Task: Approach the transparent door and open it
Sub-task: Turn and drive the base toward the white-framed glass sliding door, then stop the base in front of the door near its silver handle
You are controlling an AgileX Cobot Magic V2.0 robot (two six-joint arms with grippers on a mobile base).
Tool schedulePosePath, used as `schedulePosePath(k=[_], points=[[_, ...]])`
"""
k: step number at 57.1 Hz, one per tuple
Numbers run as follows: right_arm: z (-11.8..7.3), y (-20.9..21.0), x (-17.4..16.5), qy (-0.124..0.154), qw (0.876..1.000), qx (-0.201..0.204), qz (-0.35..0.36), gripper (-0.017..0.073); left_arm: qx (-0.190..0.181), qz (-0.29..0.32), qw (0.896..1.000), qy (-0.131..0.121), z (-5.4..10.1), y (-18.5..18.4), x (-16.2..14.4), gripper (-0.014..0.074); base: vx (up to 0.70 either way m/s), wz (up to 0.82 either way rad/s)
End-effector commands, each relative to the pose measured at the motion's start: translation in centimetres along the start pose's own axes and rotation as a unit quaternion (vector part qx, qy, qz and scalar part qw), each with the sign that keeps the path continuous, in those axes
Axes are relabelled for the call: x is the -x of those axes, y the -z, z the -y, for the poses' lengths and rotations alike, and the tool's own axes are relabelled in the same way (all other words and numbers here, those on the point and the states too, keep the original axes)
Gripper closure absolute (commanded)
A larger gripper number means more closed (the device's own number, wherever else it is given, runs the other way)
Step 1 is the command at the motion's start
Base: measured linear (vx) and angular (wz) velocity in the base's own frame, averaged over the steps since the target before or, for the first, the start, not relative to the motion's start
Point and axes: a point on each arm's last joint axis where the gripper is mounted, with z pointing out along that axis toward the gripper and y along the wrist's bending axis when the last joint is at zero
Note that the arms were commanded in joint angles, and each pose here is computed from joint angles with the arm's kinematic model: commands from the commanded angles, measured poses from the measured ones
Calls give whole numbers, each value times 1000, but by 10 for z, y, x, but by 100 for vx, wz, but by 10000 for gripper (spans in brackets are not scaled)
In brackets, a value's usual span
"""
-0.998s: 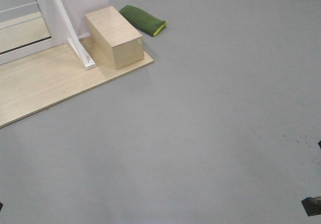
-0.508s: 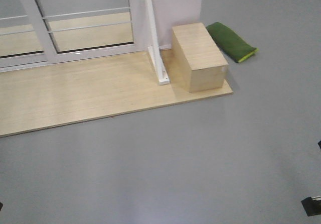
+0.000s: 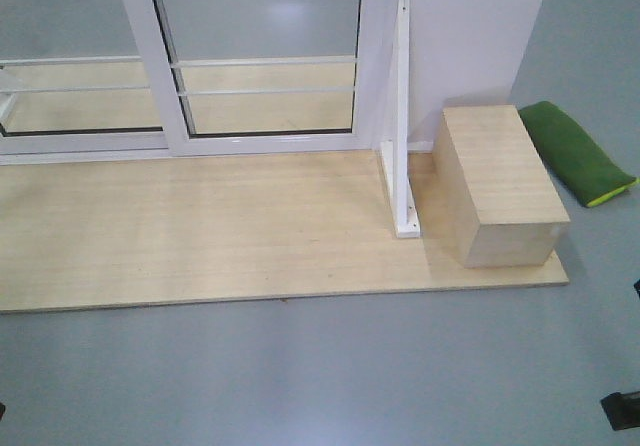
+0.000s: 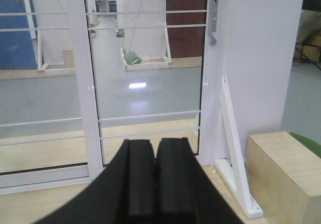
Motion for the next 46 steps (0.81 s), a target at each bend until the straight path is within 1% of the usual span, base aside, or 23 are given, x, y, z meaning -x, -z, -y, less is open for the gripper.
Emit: schedulePosePath(k=[1,46], points=[[0,1,8,3,999,-4,47,568,-2,41,999,6,0,1,3,600,55,14],[0,1,8,3,999,-4,47,568,-2,41,999,6,0,1,3,600,54,11]])
